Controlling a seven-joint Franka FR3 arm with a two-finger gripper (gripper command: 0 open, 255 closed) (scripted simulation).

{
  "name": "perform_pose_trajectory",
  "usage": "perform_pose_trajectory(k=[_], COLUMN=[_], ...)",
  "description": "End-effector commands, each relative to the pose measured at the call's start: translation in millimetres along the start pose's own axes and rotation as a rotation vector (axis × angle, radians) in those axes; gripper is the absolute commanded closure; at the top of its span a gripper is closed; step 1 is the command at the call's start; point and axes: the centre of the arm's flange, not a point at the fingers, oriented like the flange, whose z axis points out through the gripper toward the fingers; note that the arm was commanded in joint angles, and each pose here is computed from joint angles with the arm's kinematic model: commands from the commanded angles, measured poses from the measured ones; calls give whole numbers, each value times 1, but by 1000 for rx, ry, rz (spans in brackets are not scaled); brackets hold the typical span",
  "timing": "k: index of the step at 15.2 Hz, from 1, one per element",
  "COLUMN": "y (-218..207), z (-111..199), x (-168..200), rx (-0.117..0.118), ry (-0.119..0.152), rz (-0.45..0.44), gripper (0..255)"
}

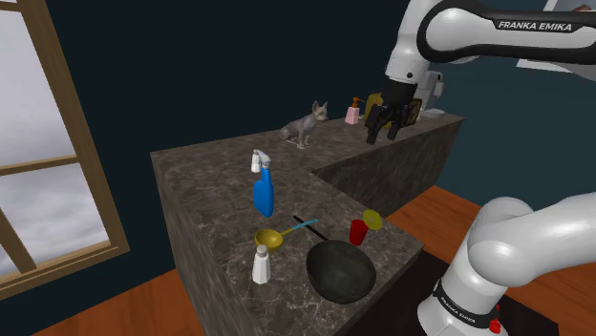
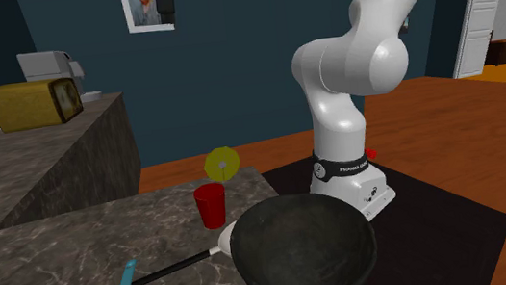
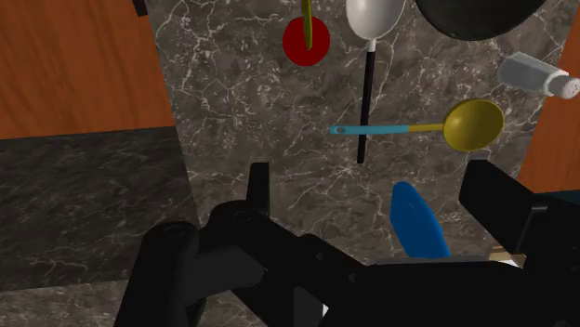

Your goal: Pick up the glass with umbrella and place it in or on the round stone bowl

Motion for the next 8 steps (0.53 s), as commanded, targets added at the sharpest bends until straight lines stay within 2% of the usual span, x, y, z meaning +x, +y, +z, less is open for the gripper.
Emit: perform_pose_trajectory(k=[1, 8], y=[0, -1], z=[0, 92], x=[0, 2], rx=[0, -7], ry=[0, -25], rz=[0, 15], gripper=[0, 0])
